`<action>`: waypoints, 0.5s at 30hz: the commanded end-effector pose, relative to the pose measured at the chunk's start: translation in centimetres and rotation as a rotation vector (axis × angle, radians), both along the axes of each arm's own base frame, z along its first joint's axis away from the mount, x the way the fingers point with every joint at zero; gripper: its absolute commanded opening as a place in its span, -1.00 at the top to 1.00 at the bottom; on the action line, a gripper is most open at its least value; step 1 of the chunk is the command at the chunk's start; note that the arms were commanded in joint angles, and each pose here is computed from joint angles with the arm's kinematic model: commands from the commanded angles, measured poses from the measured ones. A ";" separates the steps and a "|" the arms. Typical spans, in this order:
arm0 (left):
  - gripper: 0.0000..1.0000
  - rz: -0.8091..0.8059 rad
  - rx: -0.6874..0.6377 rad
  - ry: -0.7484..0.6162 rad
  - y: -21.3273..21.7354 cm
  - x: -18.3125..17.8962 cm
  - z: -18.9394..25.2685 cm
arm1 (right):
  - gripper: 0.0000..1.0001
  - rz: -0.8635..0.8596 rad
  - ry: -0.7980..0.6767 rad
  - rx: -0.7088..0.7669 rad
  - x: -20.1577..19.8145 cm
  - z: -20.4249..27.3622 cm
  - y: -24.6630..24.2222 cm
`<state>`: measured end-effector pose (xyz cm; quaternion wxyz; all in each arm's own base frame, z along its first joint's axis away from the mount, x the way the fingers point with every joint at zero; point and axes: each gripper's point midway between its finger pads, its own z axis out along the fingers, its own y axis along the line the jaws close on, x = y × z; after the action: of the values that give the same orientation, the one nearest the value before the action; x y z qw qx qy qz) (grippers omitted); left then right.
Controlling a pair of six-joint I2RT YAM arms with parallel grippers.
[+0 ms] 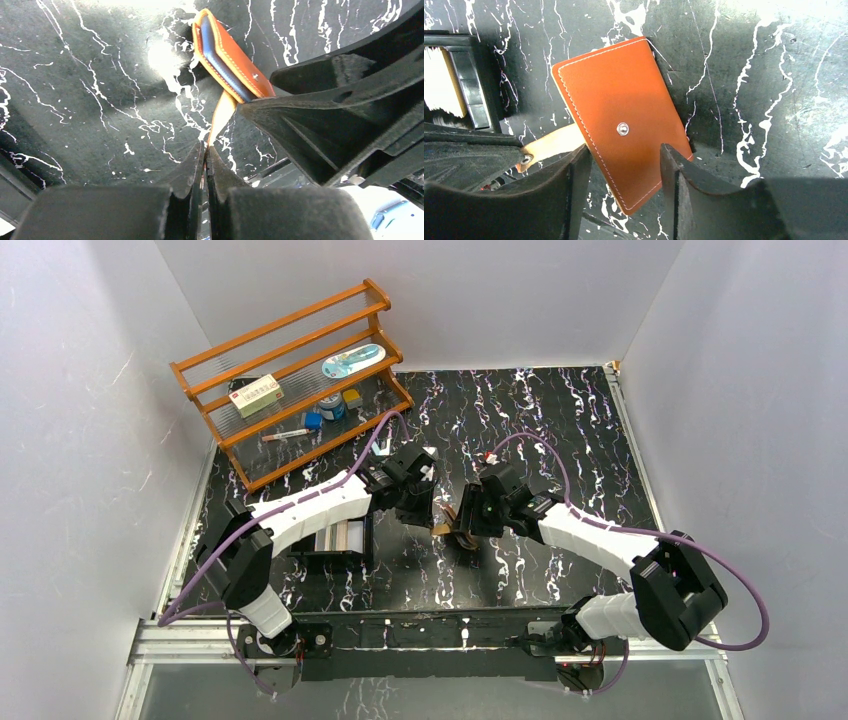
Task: Put the credit cards into the card holder
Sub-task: Open the card holder at the center of the board.
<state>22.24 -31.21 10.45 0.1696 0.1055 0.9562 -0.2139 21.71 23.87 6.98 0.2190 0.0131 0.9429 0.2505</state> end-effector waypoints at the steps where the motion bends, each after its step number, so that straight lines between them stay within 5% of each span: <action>1: 1.00 0.005 0.043 -0.019 1.6 0.0 0.0 | -0.25 -0.002 -0.047 -0.017 1.1 1.2 0.0; 15: 1.00 0.012 0.085 0.000 2.3 -0.2 -1.7 | -0.01 -0.028 -0.043 -0.136 1.8 0.3 -1.5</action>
<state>22.20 -30.09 9.34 0.1681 0.1083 0.9606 -0.1928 22.45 23.81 7.10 0.2244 0.0029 0.9463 0.2328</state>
